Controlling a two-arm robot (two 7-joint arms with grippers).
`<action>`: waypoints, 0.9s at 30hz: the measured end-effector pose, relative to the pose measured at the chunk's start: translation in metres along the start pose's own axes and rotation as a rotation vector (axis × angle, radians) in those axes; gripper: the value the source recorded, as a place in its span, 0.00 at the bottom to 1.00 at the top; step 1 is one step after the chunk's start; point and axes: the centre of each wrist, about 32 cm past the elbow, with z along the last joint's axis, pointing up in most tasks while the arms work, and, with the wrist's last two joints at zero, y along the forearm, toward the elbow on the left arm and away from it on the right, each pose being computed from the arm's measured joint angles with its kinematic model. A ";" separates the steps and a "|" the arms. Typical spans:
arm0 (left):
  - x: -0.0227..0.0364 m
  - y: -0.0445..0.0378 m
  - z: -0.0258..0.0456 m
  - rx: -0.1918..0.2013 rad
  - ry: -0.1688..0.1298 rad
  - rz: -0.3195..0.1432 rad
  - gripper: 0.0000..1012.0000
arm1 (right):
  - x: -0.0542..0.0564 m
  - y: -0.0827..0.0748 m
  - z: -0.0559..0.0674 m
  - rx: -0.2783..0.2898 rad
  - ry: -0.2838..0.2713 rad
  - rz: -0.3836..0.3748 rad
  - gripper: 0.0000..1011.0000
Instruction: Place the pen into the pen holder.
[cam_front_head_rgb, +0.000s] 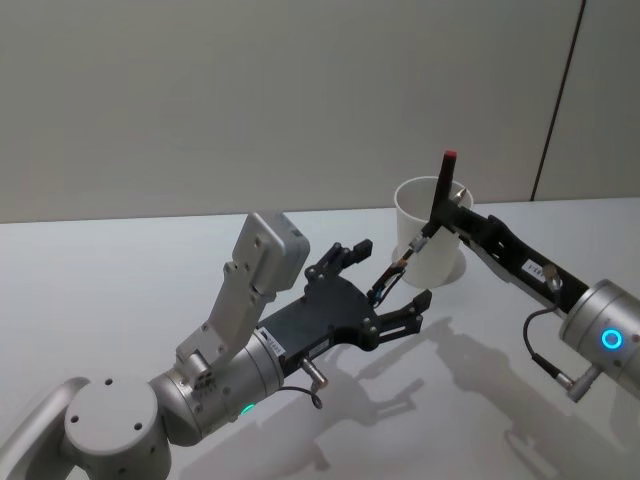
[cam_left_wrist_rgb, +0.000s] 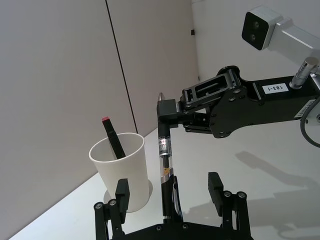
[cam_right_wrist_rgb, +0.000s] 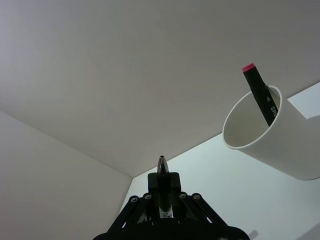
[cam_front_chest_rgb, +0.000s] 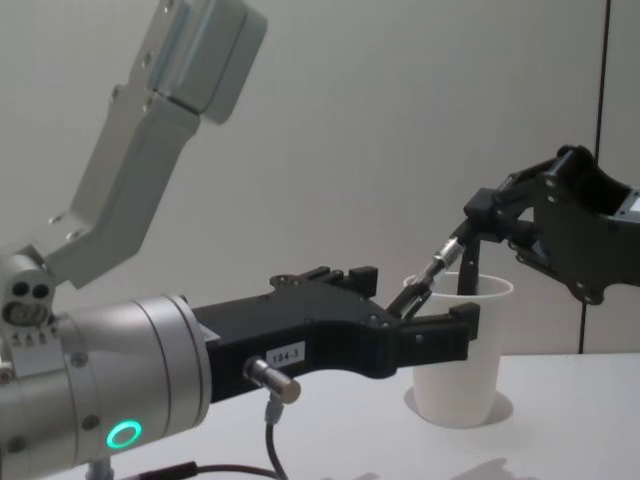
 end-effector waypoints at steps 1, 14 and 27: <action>0.0000 0.0000 0.0000 0.000 0.000 0.000 0.96 | 0.000 0.000 0.000 0.000 0.000 0.000 0.12; 0.0000 0.0000 0.0000 0.000 0.000 0.000 0.99 | 0.003 -0.004 0.005 0.034 -0.010 -0.006 0.12; 0.0000 0.0000 0.0000 0.000 0.000 0.000 0.99 | 0.012 -0.008 0.018 0.110 -0.043 -0.024 0.12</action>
